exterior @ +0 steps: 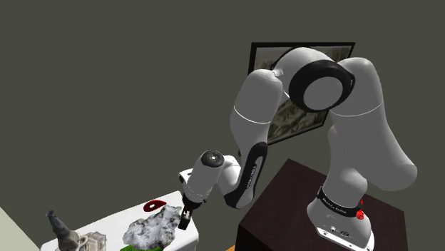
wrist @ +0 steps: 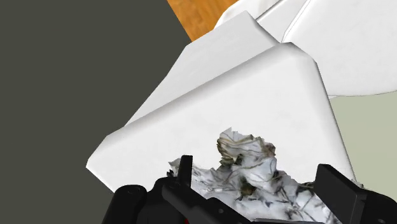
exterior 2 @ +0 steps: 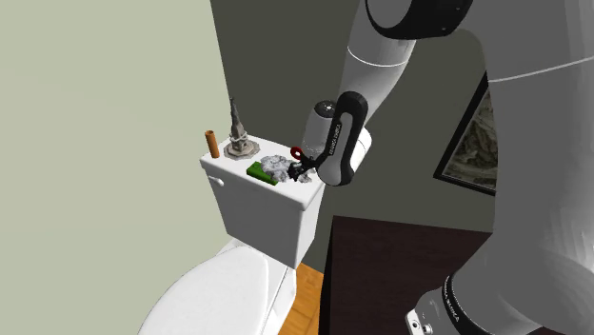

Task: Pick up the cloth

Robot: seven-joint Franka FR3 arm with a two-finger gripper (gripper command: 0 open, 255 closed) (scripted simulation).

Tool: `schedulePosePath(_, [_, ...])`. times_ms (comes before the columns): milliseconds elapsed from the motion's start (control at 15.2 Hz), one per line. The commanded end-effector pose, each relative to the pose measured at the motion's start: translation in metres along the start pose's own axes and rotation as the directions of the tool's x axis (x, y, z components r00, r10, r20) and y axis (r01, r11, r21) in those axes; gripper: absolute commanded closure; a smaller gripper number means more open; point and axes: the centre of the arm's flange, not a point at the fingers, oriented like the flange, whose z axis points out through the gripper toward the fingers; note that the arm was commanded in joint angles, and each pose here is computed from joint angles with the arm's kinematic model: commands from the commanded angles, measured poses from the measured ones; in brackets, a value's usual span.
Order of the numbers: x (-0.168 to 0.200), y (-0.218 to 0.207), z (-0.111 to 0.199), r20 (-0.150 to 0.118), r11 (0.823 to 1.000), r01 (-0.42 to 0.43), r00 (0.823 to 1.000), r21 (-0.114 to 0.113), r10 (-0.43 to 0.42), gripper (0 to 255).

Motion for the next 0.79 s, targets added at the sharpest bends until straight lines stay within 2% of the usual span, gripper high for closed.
schedulePosePath(0, [-0.003, -0.002, 0.011, -0.004, 1.000, 0.004, 1.000, 0.000, -0.004, 0])
schedulePosePath(330, [-0.012, -0.002, 0.038, -0.004, 1.000, 0.004, 1.000, 0.000, -0.004, 0])
schedulePosePath(462, [-0.012, -0.002, 0.038, -0.004, 1.000, 0.004, 1.000, 0.000, -0.004, 0])
schedulePosePath(528, [-0.012, -0.003, 0.039, -0.004, 1.000, 0.004, 1.000, 0.000, -0.004, 255])
schedulePosePath(726, [-0.012, -0.003, 0.039, -0.004, 1.000, 0.004, 1.000, 0.000, -0.004, 255])
